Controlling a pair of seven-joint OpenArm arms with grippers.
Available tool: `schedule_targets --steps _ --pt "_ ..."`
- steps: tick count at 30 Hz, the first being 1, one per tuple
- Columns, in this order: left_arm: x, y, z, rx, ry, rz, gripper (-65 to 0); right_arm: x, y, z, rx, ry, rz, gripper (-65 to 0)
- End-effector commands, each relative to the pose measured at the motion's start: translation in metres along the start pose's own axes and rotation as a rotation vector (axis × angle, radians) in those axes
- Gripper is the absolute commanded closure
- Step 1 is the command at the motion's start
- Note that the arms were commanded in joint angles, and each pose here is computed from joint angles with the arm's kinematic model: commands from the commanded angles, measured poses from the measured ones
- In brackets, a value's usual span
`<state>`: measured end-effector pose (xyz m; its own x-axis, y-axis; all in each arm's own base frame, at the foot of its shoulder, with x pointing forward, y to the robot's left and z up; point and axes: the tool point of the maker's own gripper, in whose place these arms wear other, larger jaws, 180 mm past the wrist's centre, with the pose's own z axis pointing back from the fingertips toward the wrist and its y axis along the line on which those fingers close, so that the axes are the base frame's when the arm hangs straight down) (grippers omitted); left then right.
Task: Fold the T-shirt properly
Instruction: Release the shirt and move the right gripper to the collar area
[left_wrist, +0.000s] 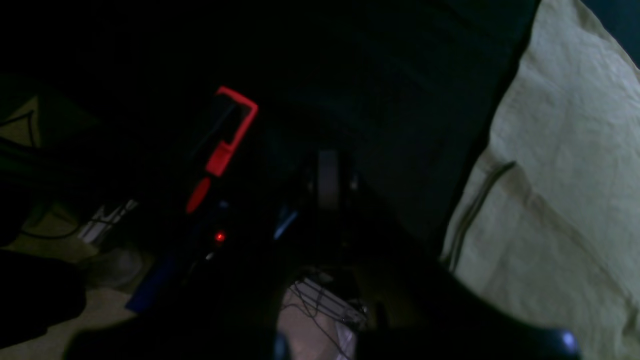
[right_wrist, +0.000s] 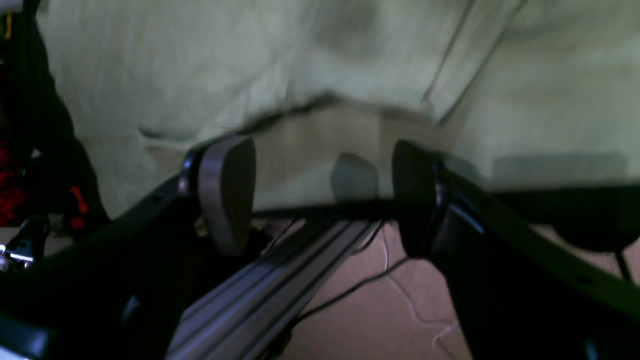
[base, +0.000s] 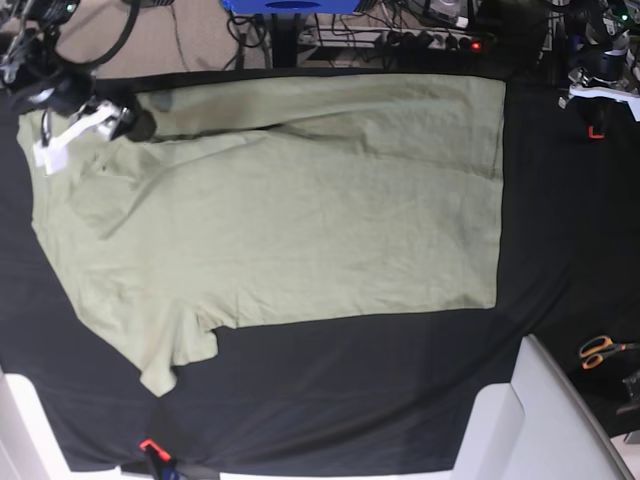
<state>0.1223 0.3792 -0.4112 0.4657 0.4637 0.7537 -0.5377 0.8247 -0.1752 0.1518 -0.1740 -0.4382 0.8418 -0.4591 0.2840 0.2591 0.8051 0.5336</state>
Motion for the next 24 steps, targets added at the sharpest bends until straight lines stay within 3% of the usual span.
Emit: schedule_targets --steps 1,7,18,24 --pt "0.011 0.003 0.003 0.001 -0.034 -0.015 0.0 0.007 -0.001 0.003 0.005 -0.022 0.005 -40.4" --pt "0.013 0.001 0.003 -0.002 -0.039 -0.018 0.0 -0.018 -0.013 -0.019 0.024 0.054 -0.096 -40.4" --pt "0.011 0.003 0.003 0.001 -0.034 -0.015 0.0 0.009 -0.001 -0.028 0.057 0.004 -0.081 -40.4" --pt "0.011 0.003 0.002 0.001 -0.034 -0.014 0.0 0.008 -0.009 -0.038 0.059 0.002 -0.124 -40.4"
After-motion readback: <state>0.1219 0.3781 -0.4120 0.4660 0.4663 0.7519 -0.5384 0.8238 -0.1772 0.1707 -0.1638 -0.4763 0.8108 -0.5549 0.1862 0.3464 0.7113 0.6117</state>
